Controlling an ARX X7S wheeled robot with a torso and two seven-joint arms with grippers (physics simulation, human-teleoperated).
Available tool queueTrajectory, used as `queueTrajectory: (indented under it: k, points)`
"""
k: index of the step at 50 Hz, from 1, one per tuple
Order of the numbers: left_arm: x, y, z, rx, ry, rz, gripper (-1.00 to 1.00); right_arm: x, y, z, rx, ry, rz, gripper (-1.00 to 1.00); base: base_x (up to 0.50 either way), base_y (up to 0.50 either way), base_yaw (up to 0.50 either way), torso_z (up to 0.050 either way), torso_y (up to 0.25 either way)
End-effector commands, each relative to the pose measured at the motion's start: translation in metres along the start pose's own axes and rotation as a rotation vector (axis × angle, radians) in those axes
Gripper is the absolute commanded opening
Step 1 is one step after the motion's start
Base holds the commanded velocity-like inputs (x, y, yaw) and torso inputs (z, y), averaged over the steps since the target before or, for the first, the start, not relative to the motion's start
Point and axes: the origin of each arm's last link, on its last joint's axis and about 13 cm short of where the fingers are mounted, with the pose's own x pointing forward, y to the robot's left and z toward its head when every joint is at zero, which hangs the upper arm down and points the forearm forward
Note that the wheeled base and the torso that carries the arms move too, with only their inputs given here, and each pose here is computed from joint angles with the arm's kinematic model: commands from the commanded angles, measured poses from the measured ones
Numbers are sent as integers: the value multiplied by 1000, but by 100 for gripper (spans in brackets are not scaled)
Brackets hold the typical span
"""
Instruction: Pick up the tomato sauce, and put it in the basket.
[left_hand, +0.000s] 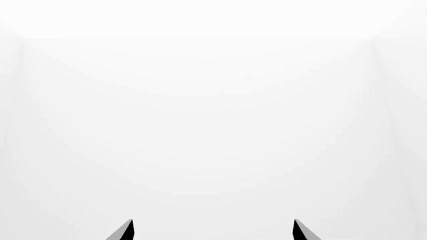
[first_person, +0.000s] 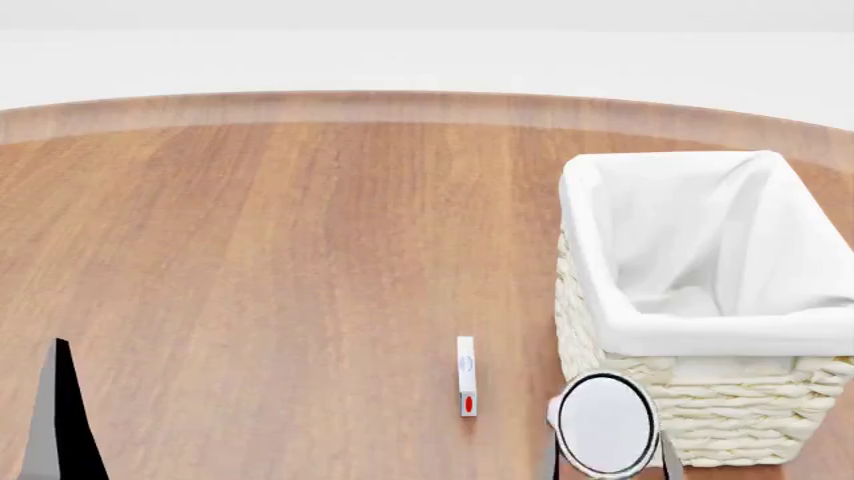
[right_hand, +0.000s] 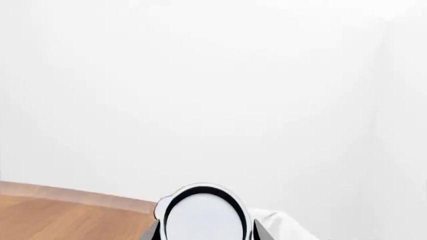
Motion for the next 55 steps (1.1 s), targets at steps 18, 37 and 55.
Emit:
queueTrajectory:
  k: [18, 37, 55]
  points:
    - [0, 2, -1, 9, 4, 10, 100, 103, -20, 44, -163, -365, -65, -100, 0, 0, 0, 0, 0]
    - [-5, -1, 4, 6, 5, 0, 100, 213, -52, -16, -183, -206, -156, -100, 0, 0, 0, 0, 0]
    - [-8, 2, 10, 9, -4, 8, 100, 278, -79, -46, -104, 123, -203, -100, 0, 0, 0, 0, 1]
